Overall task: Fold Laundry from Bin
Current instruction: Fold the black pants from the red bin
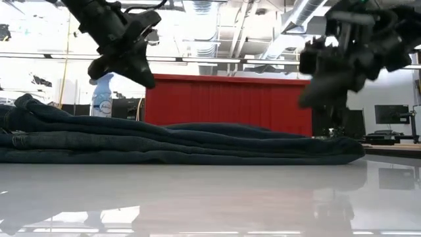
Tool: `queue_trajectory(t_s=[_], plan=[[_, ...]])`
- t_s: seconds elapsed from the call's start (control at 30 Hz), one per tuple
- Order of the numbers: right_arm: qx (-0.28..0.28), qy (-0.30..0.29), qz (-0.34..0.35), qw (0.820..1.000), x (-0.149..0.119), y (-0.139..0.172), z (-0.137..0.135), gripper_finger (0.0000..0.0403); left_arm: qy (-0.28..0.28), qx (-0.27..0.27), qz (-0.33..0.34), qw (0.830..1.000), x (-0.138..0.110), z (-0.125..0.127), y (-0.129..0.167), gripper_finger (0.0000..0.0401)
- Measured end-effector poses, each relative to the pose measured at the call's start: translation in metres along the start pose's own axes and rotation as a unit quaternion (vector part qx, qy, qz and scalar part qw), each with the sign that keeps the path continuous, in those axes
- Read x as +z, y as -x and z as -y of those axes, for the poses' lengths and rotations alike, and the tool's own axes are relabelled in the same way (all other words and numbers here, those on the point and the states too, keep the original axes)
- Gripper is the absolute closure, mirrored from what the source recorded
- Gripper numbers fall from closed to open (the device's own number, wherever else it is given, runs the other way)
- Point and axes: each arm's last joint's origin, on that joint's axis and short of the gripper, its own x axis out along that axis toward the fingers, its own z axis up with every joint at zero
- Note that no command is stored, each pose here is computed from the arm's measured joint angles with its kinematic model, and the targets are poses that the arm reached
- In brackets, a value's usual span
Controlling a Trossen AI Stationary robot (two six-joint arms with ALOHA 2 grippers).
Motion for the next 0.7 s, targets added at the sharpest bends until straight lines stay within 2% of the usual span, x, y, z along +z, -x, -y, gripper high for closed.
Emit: queue_trajectory(t_s=[0.1,0.2,0.33,0.47,0.7], plan=[[0.017,-0.034,0.026,0.999,0.009,0.012,-0.004,0.028,0.005,-0.039,0.012,0.999,0.006,0.006,-0.001,0.035],[0.011,-0.067,0.045,0.997,0.015,0.024,-0.004,0.0245,-0.003,-0.075,0.017,0.997,0.01,0.011,-0.004,0.0317],[-0.065,-0.134,0.018,0.989,0.011,0.034,0.013,0.021,-0.004,-0.088,0.027,0.996,0.013,0.015,-0.013,0.0272],[-0.139,-0.188,-0.009,0.972,0.007,0.042,0.031,0.0195,0.014,-0.096,0.026,0.995,0.013,0.017,-0.028,0.0232],[-0.173,-0.224,0.017,0.959,0.018,0.051,0.045,0.0193,0.038,-0.142,0.021,0.989,0.013,0.024,-0.059,0.0189]])
